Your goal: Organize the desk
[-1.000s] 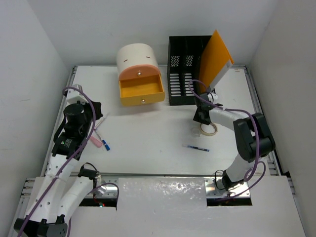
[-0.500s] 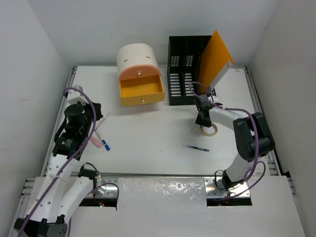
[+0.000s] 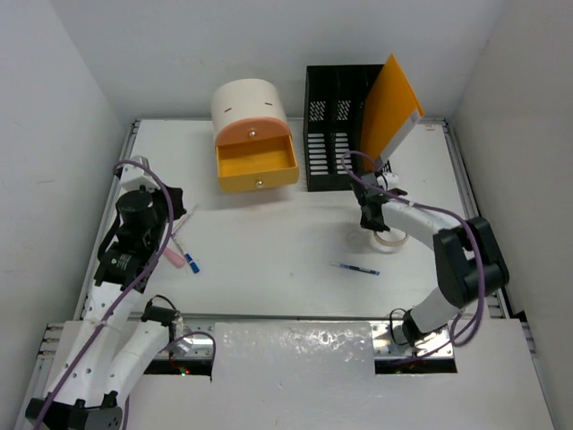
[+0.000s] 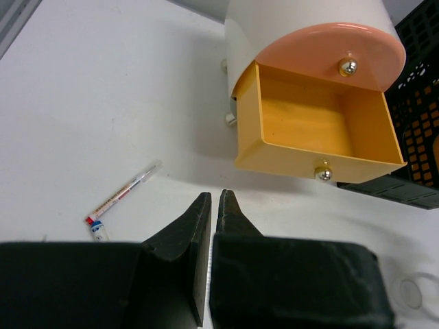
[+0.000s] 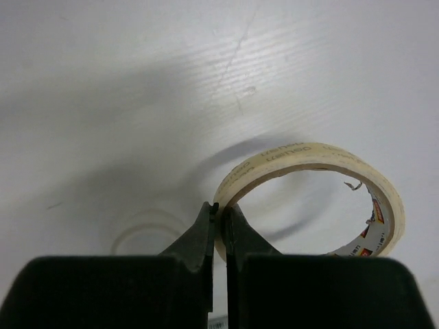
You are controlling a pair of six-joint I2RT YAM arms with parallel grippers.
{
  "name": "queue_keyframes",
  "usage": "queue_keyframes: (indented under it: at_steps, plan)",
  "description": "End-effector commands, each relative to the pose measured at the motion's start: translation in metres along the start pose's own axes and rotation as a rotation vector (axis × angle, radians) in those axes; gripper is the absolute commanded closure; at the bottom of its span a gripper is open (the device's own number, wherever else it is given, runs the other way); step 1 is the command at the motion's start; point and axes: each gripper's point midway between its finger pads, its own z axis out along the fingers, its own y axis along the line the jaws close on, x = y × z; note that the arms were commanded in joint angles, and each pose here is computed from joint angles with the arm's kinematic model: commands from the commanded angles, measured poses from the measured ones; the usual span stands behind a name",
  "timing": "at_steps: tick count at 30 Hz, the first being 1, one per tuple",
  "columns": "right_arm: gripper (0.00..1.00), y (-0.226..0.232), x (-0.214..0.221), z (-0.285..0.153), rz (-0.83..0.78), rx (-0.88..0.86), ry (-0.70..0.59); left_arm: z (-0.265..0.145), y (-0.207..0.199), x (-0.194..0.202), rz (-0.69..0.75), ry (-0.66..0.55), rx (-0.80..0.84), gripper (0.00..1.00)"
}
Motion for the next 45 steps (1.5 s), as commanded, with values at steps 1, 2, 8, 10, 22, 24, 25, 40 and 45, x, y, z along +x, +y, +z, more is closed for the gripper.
queue_keyframes:
  at_steps: [1, 2, 8, 10, 22, 24, 25, 40, 45]
  plan:
    - [1.0, 0.004, -0.073, -0.062, -0.052, -0.006, -0.267, -0.005, -0.005, -0.01, -0.022, -0.044, 0.022, 1.0]
    - [1.0, 0.017, -0.093, -0.087, -0.054, -0.062, -0.334, -0.006, -0.005, -0.01, -0.022, -0.044, 0.022, 1.0]
    - [1.0, 0.107, -0.151, -0.178, -0.242, -0.432, -0.479, -0.003, -0.002, -0.003, -0.017, -0.027, 0.015, 1.0]
    - [1.0, 0.141, -0.16, -0.198, -0.276, -0.587, -0.511, -0.001, 0.0, 0.003, -0.015, -0.01, 0.005, 1.0]
    - [1.0, 0.271, -0.174, -0.294, -0.193, -1.336, -0.56, -0.006, 0.003, 0.006, -0.014, 0.005, -0.002, 1.0]
    - [1.0, 0.283, -0.173, -0.299, -0.184, -1.408, -0.548, -0.007, 0.003, 0.005, -0.013, 0.002, -0.004, 1.0]
    - [1.0, 0.287, -0.174, -0.302, -0.167, -1.436, -0.533, -0.008, 0.003, 0.004, -0.014, -0.001, -0.004, 1.0]
    - [0.46, 0.323, -0.177, -0.267, -0.164, -1.406, -0.477, -0.009, 0.008, 0.0, 0.003, -0.013, -0.03, 1.0]
    - [0.47, 0.304, -0.191, -0.278, -0.225, -1.306, -0.557, -0.007, 0.01, 0.002, 0.005, -0.01, -0.038, 1.0]
